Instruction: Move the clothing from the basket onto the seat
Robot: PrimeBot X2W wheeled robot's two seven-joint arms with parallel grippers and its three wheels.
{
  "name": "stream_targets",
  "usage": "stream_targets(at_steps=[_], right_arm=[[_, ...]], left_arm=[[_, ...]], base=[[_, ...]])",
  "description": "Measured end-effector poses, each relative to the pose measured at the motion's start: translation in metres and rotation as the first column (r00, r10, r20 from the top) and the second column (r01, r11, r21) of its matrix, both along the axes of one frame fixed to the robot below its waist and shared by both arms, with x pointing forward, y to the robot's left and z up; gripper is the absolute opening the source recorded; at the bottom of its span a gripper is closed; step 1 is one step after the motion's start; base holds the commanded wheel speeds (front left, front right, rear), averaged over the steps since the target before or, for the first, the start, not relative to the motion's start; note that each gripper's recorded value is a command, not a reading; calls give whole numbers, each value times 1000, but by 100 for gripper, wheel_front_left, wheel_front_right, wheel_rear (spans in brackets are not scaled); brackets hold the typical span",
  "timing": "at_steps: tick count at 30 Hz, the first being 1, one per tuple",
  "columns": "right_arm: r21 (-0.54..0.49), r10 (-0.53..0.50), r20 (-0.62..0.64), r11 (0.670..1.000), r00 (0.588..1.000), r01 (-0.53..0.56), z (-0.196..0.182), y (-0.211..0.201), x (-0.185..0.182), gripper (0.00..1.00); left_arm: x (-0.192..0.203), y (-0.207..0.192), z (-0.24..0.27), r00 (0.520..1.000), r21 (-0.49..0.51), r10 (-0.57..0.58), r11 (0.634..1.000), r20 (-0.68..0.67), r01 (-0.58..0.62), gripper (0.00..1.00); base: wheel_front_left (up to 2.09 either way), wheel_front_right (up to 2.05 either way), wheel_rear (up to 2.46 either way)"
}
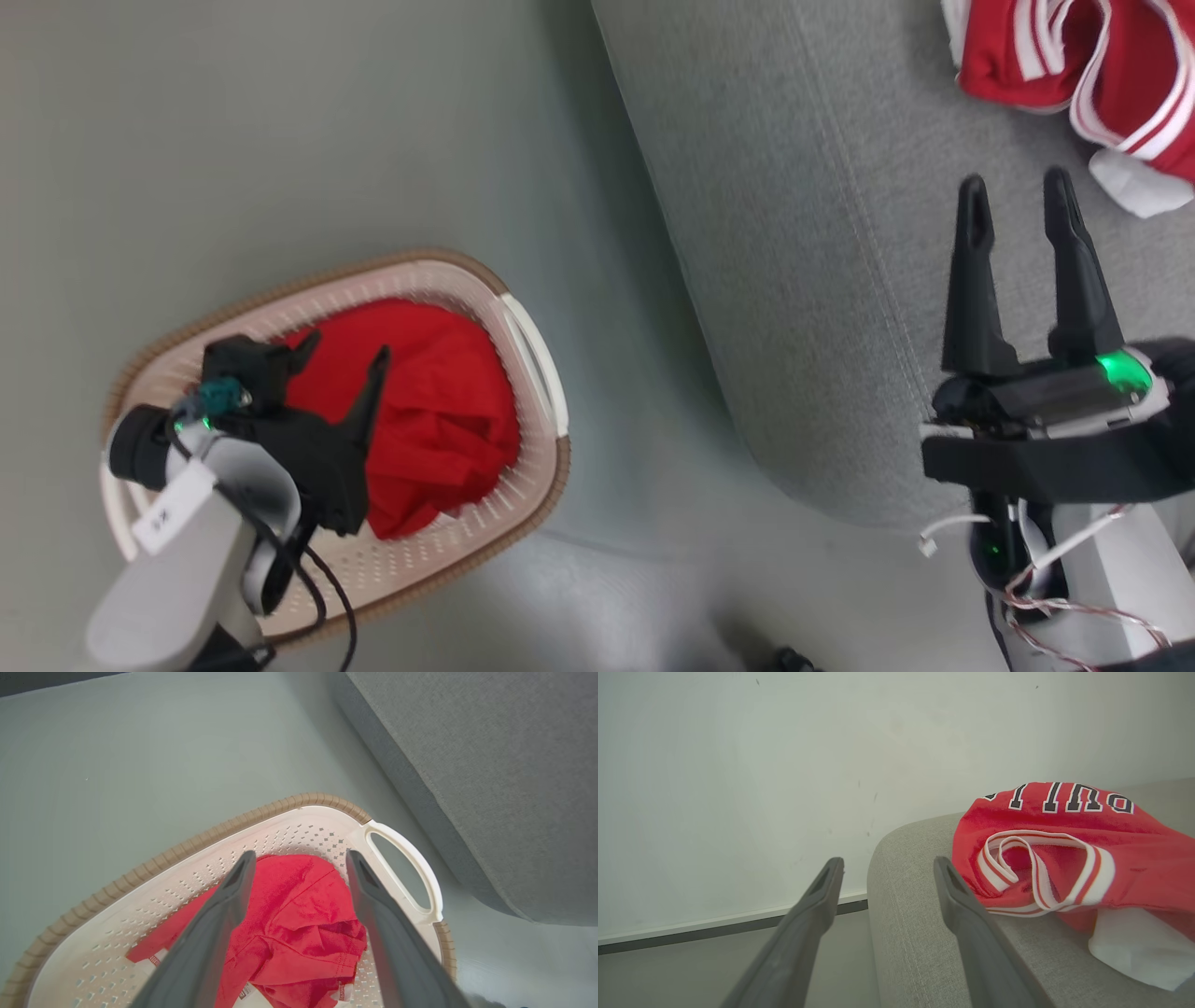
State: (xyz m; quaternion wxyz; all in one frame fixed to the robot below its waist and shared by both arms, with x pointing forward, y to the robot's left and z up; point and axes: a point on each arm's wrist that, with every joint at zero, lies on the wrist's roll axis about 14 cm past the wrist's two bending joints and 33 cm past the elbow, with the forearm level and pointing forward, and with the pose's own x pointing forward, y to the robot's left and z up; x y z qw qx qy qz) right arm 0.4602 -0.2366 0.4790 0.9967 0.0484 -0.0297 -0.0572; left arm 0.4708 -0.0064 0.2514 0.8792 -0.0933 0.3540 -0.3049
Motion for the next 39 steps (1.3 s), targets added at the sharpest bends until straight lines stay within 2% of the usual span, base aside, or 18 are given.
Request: stream_targets(at_steps=[9, 15, 23, 31, 39], right_arm=[[-12, 5, -55, 1000, 998, -6, -30, 2, 17, 100], [-39, -8, -97, 999, 995, 5, -46, -5, 18, 100], [-101, -42, -142, 995, 989, 27, -60, -18, 15, 100], [-108, -45, -164, 994, 985, 27, -70, -17, 15, 100], [-107, -37, -164, 994, 986, 19, -71, -16, 16, 100]], left_arm=[[-2, -7, -66, 989, 59, -42, 997, -143, 51, 100], [-20, -9, -109, 966, 102, -75, 989, -248, 104, 100], [-26, -35, -138, 938, 97, -130, 981, -323, 170, 100], [-66, -9, -174, 868, 210, -155, 936, -471, 281, 100], [-66, -1, -180, 853, 255, -170, 909, -493, 329, 100]], base=[[0, 0, 0], [0, 0, 0], [0, 0, 0], [0, 0, 0], [0, 0, 0]])
